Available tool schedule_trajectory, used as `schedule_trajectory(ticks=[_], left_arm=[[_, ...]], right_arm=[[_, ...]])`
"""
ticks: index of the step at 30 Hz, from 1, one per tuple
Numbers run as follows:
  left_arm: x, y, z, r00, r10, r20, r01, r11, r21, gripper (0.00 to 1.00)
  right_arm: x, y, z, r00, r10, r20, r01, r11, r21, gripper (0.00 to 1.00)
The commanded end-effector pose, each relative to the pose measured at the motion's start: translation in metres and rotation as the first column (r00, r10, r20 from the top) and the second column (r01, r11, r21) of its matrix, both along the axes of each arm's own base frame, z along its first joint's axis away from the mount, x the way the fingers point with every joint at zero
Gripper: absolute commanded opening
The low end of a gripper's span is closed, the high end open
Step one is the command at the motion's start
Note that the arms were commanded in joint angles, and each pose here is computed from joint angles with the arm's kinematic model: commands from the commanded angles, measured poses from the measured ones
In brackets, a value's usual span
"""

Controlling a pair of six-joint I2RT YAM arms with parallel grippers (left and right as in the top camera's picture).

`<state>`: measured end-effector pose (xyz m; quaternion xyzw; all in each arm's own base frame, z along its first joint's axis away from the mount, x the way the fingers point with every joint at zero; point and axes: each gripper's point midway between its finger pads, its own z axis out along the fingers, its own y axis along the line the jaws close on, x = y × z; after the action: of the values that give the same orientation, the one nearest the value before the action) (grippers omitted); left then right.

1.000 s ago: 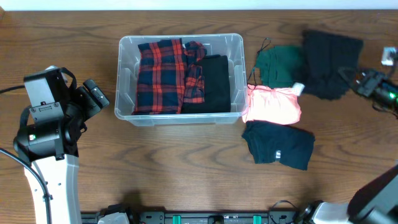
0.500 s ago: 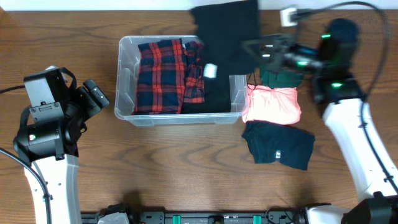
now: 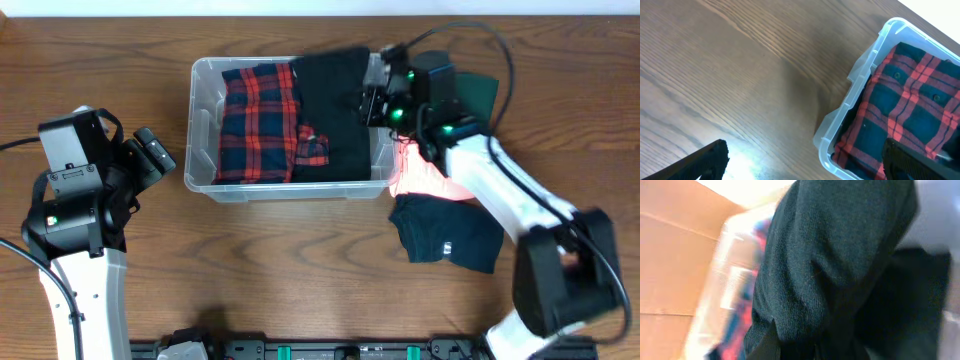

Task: Pack container
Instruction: 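Lift the black garment with the right gripper and lower it into the bin, then release and press the black garment down in the bin's right side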

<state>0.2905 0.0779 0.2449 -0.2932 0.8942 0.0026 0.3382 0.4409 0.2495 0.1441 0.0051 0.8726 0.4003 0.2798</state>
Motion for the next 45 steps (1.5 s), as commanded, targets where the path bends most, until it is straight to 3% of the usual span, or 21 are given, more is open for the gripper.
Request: schedule_trajectory(ticks=[1, 10, 15, 19, 24, 29, 32, 38, 42, 45], left_arm=[[-0.001, 0.003, -0.001, 1.000, 0.018, -0.004, -0.018, 1.000, 0.003, 0.98], [-0.001, 0.003, -0.001, 1.000, 0.018, -0.004, -0.018, 1.000, 0.003, 0.98], [-0.001, 0.003, -0.001, 1.000, 0.019, -0.004, -0.019, 1.000, 0.003, 0.98], [-0.001, 0.003, -0.001, 1.000, 0.019, -0.004, -0.019, 1.000, 0.003, 0.98], [-0.001, 0.003, -0.001, 1.000, 0.019, -0.004, -0.019, 1.000, 0.003, 0.98], [-0.001, 0.003, -0.001, 1.000, 0.018, -0.004, -0.018, 1.000, 0.003, 0.98], [-0.001, 0.003, -0.001, 1.000, 0.018, -0.004, -0.018, 1.000, 0.003, 0.98], [-0.001, 0.003, -0.001, 1.000, 0.018, -0.004, -0.018, 1.000, 0.003, 0.98], [-0.001, 0.003, -0.001, 1.000, 0.018, -0.004, -0.018, 1.000, 0.003, 0.98], [-0.001, 0.003, -0.001, 1.000, 0.019, -0.004, -0.019, 1.000, 0.003, 0.98]], right_arm=[[0.001, -0.001, -0.024, 0.998, -0.020, -0.059, 0.019, 1.000, -0.026, 0.01], [-0.006, -0.022, -0.055, 0.985, -0.104, -0.137, 0.081, 0.984, -0.162, 0.03], [-0.004, -0.024, -0.046, 0.995, -0.071, -0.077, 0.055, 0.980, -0.190, 0.22], [-0.002, -0.031, -0.022, 0.998, -0.070, 0.002, 0.069, 0.974, -0.215, 0.43], [-0.008, -0.042, 0.047, 0.985, -0.052, 0.162, 0.083, 0.978, -0.193, 0.61], [-0.019, -0.091, 0.109, 0.950, -0.164, 0.267, 0.219, 0.957, -0.189, 0.69], [-0.026, -0.104, 0.132, 0.940, -0.170, 0.296, 0.219, 0.965, -0.141, 0.63], [-0.040, -0.057, 0.129, 0.967, -0.036, 0.252, 0.053, 0.997, -0.060, 0.25], [-0.024, -0.015, 0.100, 0.950, 0.026, 0.310, 0.020, 0.989, -0.144, 0.19], [0.002, -0.002, 0.058, 0.943, -0.009, 0.332, 0.092, 0.968, -0.235, 0.13]])
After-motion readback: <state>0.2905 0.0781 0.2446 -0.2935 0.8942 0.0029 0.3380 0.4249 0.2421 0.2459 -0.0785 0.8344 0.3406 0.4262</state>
